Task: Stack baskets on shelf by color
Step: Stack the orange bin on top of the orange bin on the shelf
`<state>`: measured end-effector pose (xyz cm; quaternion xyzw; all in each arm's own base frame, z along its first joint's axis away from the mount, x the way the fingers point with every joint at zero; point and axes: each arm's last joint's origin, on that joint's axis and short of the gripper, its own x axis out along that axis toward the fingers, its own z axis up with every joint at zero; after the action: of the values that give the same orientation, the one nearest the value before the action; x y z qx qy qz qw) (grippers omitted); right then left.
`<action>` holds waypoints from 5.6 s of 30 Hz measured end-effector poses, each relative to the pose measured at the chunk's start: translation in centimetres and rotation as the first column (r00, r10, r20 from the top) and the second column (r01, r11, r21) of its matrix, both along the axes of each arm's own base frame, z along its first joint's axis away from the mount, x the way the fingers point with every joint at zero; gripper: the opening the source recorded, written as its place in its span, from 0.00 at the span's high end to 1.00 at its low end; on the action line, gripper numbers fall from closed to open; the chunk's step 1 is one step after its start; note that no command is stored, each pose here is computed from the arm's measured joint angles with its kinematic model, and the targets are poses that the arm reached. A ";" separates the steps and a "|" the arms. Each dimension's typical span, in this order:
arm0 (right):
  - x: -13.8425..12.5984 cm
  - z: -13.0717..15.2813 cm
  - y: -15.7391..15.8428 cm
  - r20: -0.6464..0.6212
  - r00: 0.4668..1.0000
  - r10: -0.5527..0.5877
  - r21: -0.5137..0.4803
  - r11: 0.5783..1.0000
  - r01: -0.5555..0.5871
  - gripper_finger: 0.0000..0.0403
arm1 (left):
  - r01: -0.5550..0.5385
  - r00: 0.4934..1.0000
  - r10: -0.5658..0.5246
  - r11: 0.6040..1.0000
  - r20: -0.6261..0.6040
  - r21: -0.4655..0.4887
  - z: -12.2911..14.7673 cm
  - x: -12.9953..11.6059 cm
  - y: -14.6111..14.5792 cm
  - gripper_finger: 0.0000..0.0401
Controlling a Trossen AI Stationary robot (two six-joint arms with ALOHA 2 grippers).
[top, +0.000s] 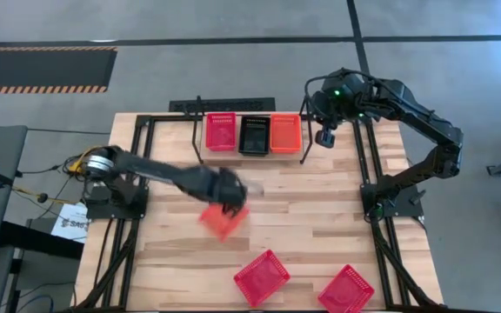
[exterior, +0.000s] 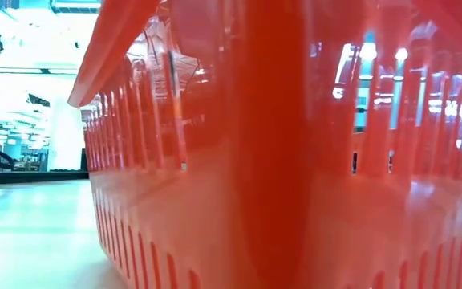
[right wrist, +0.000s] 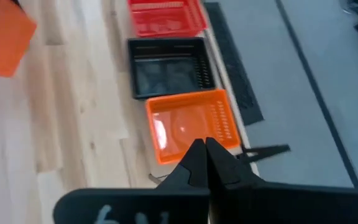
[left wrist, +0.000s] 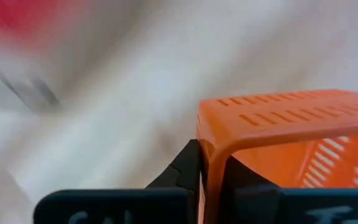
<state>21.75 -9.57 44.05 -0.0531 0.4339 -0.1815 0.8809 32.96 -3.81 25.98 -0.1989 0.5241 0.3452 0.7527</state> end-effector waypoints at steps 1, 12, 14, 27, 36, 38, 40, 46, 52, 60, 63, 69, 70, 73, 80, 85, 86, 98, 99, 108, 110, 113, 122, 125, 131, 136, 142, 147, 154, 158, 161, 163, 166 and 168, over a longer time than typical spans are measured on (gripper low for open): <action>0.0 0.0 -0.1 0.000 1.000 -0.028 -0.007 1.000 0.028 1.00 | -0.035 0.996 0.027 0.995 0.086 0.094 1.9 0.0 0.8 1.00; 3.1 -1.3 1.7 0.154 0.975 -0.157 -0.060 0.984 0.168 1.00 | -0.429 0.858 0.048 0.614 0.512 0.663 17.1 -4.1 6.7 1.00; 4.3 -1.7 2.6 0.213 0.968 -0.134 -0.091 0.983 0.157 1.00 | -0.393 0.877 0.027 0.615 0.479 0.684 17.7 -4.4 7.8 1.00; 8.1 -4.6 7.9 0.463 0.874 -0.144 -0.320 0.893 0.316 1.00 | -0.187 0.737 -0.353 0.712 0.576 0.677 19.5 -2.9 14.7 1.00; 8.7 -6.4 8.4 0.582 0.776 -0.243 -0.370 0.771 0.519 1.00 | -0.136 0.701 -0.460 0.663 0.544 0.736 19.4 -2.2 17.2 1.00; 8.7 -6.5 7.9 0.557 0.795 -0.238 -0.403 0.759 0.510 0.98 | -0.123 0.691 -0.472 0.670 0.547 0.733 19.0 -2.0 17.9 1.00; 8.7 -6.5 7.3 0.541 0.810 -0.228 -0.423 0.758 0.497 0.97 | -0.106 0.686 -0.481 0.676 0.546 0.729 18.3 -1.3 18.6 1.00; 8.8 -5.9 6.9 0.605 0.763 -0.225 -0.316 0.812 0.491 0.95 | -0.112 0.626 -0.527 0.669 0.575 0.735 18.2 -0.5 19.5 1.00; 9.1 -6.2 6.3 0.599 0.761 -0.249 -0.320 0.797 0.512 0.92 | -0.165 0.598 -0.545 0.634 0.588 0.756 18.9 -0.7 19.9 1.00; 9.6 -6.7 4.8 0.619 0.728 -0.295 -0.292 0.774 0.562 0.76 | -0.155 0.580 -0.566 0.630 0.587 0.761 18.9 -0.6 20.0 1.00; 9.7 -6.5 4.8 0.633 0.717 -0.293 -0.284 0.773 0.567 0.70 | -0.157 0.583 -0.562 0.630 0.586 0.760 18.8 -0.6 20.2 1.00; 9.8 -5.7 4.8 0.670 0.693 -0.265 -0.288 0.768 0.572 0.59 | -0.162 0.585 -0.557 0.632 0.590 0.758 18.8 -0.6 20.4 1.00; 9.8 -5.7 4.8 0.674 0.692 -0.260 -0.286 0.772 0.568 0.58 | -0.161 0.587 -0.558 0.629 0.586 0.761 18.8 -0.6 20.4 1.00; 9.9 -5.4 4.9 0.700 0.673 -0.238 -0.268 0.787 0.556 0.55 | -0.166 0.595 -0.555 0.623 0.581 0.765 18.8 -0.7 20.6 1.00; 10.0 -4.6 6.2 0.728 0.664 -0.169 -0.287 0.806 0.519 0.55 | -0.166 0.615 -0.539 0.625 0.576 0.762 18.0 -0.3 21.6 1.00; 10.1 -4.7 6.8 0.726 0.670 -0.153 -0.289 0.817 0.499 0.56 | -0.164 0.624 -0.529 0.631 0.575 0.758 17.6 -0.2 22.1 1.00; 10.1 -4.7 6.9 0.726 0.671 -0.152 -0.289 0.818 0.498 0.56 | -0.168 0.622 -0.530 0.629 0.576 0.759 17.7 -0.3 22.2 1.00; 9.8 -5.1 3.6 0.693 0.691 -0.205 -0.313 0.778 0.545 0.58 | -0.130 0.517 -0.554 0.702 0.652 0.700 17.8 0.4 21.0 1.00; 9.7 -5.1 3.3 0.690 0.693 -0.209 -0.317 0.773 0.549 0.58 | -0.128 0.518 -0.556 0.701 0.650 0.701 17.8 0.5 20.8 1.00; 9.3 -5.2 1.6 0.647 0.727 -0.231 -0.388 0.721 0.575 0.59 | -0.098 0.567 -0.542 0.703 0.620 0.705 17.3 0.7 20.1 1.00; 9.2 -5.1 1.3 0.648 0.717 -0.257 -0.389 0.698 0.602 0.60 | -0.091 0.583 -0.529 0.712 0.617 0.697 17.1 0.8 20.1 1.00; 9.0 -5.1 1.1 0.649 0.698 -0.302 -0.387 0.659 0.645 0.64 | -0.085 0.585 -0.523 0.721 0.620 0.688 17.0 0.8 20.0 1.00; 8.8 -4.9 1.3 0.639 0.696 -0.327 -0.411 0.620 0.668 0.97 | -0.100 0.612 -0.508 0.711 0.606 0.696 16.9 0.9 19.9 1.00; 8.9 -4.9 1.3 0.642 0.695 -0.324 -0.405 0.626 0.666 0.98 | -0.132 0.638 -0.491 0.689 0.593 0.713 17.1 0.8 19.9 0.98; 8.8 -5.1 1.0 0.641 0.700 -0.314 -0.387 0.655 0.649 0.99 | -0.108 0.653 -0.538 0.630 0.533 0.769 17.4 0.8 19.8 0.85; 8.7 -5.2 0.4 0.629 0.708 -0.321 -0.398 0.649 0.648 0.99 | -0.039 0.661 -0.535 0.675 0.526 0.736 16.7 1.0 19.3 0.62; 8.3 -5.5 -0.5 0.579 0.749 -0.322 -0.443 0.648 0.620 0.99 | 0.024 0.706 -0.485 0.744 0.515 0.667 16.1 0.4 18.1 0.38; 8.0 -6.3 -1.8 0.532 0.777 -0.338 -0.446 0.668 0.596 0.99 | -0.028 0.656 -0.480 0.756 0.582 0.654 18.0 -1.2 17.4 0.30; 7.2 -7.2 -3.4 0.490 0.777 -0.395 -0.408 0.684 0.605 0.99 | -0.009 0.528 -0.518 0.789 0.673 0.615 20.7 -3.9 15.9 0.29; 6.7 -6.4 -4.2 0.483 0.792 -0.374 -0.423 0.692 0.585 0.99 | 0.099 0.569 -0.479 0.847 0.669 0.522 20.2 -5.4 15.1 0.29; 6.2 -4.7 -4.6 0.506 0.787 -0.351 -0.356 0.746 0.562 0.99 | 0.136 0.673 -0.404 0.891 0.619 0.434 18.8 -5.8 14.4 0.29; 5.6 -3.5 -5.0 0.509 0.787 -0.349 -0.276 0.800 0.533 0.99 | 0.118 0.737 -0.340 0.916 0.584 0.384 18.0 -6.0 13.9 0.29; 4.5 -1.9 -5.7 0.504 0.789 -0.353 -0.156 0.861 0.485 0.99 | 0.091 0.819 -0.262 0.938 0.511 0.334 16.9 -6.2 13.0 0.29; 3.5 -1.3 -6.2 0.481 0.797 -0.364 -0.052 0.896 0.440 0.99 | 0.083 0.850 -0.239 0.941 0.470 0.328 16.3 -5.8 12.2 0.29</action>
<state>25.28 -15.78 42.71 0.0141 0.1981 -0.4065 0.8918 27.17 8.37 42.27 -0.1223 0.2669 0.2907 0.9107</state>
